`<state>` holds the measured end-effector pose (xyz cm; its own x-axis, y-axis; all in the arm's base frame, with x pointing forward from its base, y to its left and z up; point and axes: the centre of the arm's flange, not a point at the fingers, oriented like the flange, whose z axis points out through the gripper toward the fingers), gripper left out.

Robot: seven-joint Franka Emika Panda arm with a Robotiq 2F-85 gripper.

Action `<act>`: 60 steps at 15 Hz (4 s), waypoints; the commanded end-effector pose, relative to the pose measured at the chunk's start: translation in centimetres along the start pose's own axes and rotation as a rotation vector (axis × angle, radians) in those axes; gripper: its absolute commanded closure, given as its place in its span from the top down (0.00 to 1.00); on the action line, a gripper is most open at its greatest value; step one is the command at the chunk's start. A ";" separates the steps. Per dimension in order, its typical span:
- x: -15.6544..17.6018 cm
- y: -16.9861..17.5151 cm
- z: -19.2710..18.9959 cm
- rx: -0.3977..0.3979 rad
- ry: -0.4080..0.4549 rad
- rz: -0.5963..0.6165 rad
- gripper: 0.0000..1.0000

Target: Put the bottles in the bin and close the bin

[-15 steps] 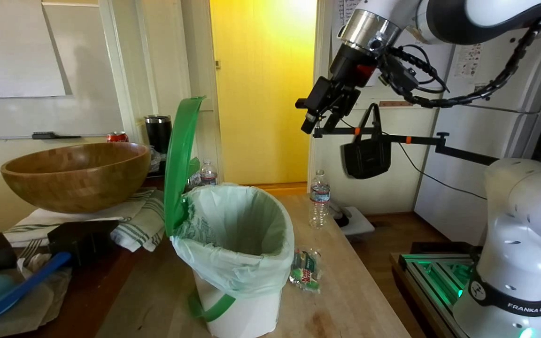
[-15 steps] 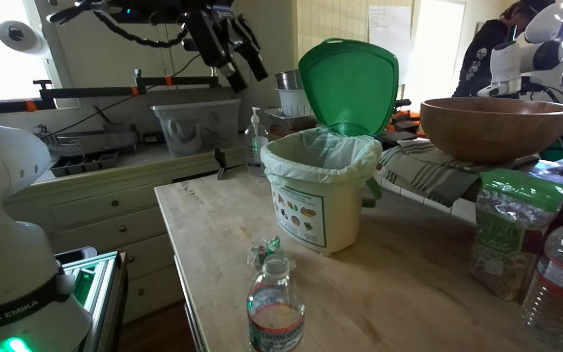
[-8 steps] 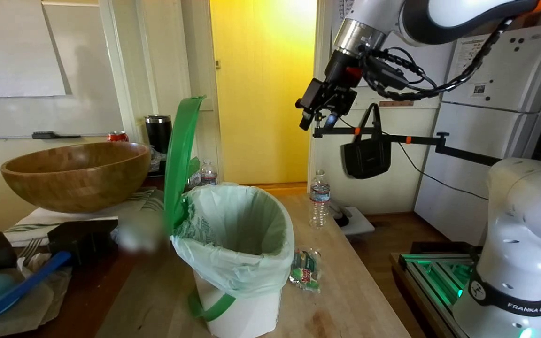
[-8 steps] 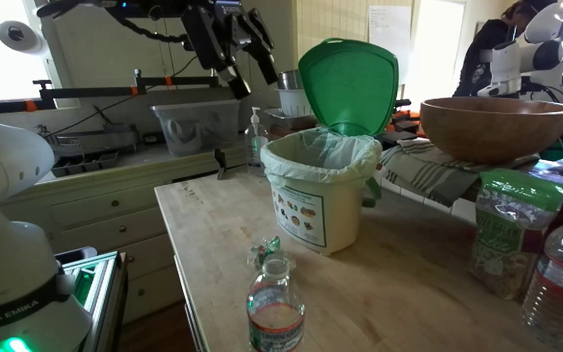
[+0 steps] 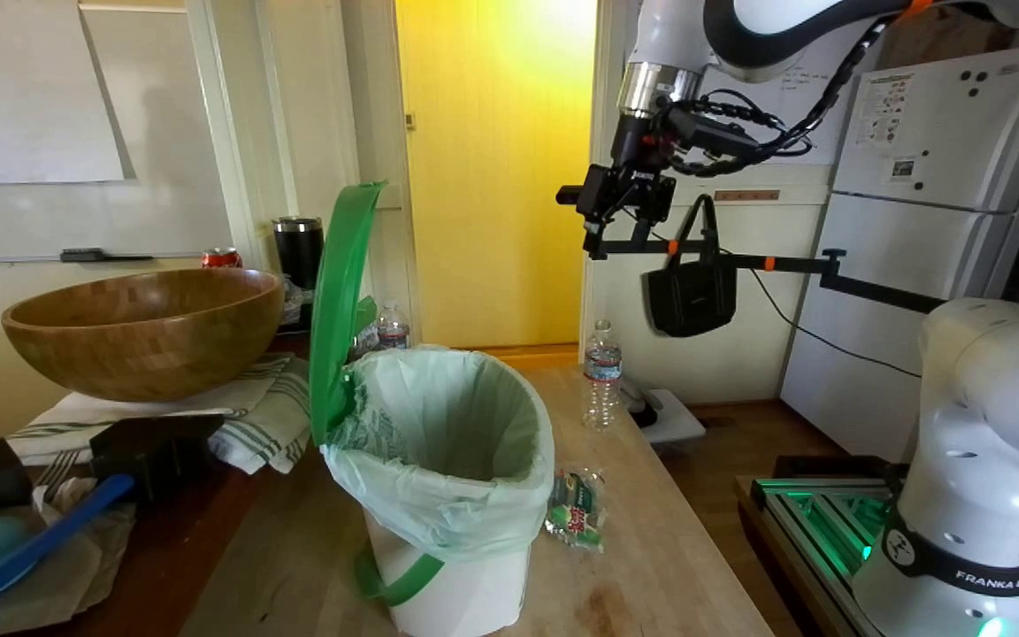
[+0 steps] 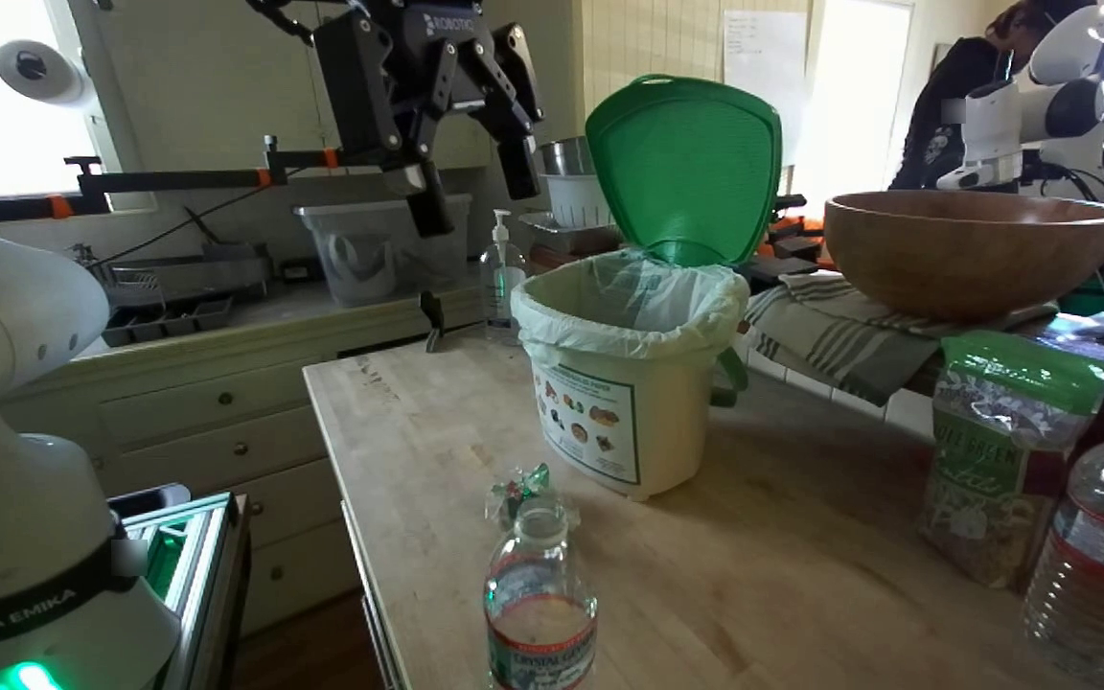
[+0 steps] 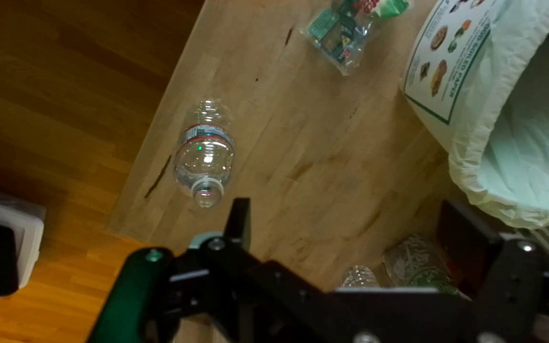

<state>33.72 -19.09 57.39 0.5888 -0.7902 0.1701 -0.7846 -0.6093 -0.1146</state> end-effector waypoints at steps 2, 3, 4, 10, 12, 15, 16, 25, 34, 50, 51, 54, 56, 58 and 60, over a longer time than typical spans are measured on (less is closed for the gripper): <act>3.0 2.4 2.6 -0.032 -0.050 -0.054 1.00; 3.2 3.0 3.3 -0.041 -0.049 -0.062 1.00; 3.4 3.5 3.9 -0.047 -0.053 -0.070 1.00; 5.1 5.6 6.8 -0.068 -0.027 -0.065 1.00; 5.6 6.2 7.7 -0.076 -0.013 -0.053 1.00; 5.8 6.9 8.9 -0.093 -0.018 -0.044 1.00; 5.9 7.1 9.4 -0.097 -0.027 -0.041 1.00; 5.8 7.1 10.3 -0.106 -0.080 -0.038 1.00; 5.7 7.1 13.6 -0.136 -0.131 -0.036 0.95; 6.7 6.5 14.5 -0.163 -0.059 -0.077 0.70; 6.8 6.5 14.6 -0.167 -0.061 -0.079 0.66; 6.8 6.5 14.8 -0.179 -0.075 -0.079 0.94; 6.8 6.5 15.0 -0.183 -0.081 -0.082 1.00; 6.8 6.5 15.3 -0.187 -0.089 -0.086 0.71; 6.8 6.5 15.4 -0.190 -0.094 -0.087 0.65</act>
<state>35.43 -29.27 43.24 0.6557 -0.7502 0.0854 -0.7550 -0.6526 0.0639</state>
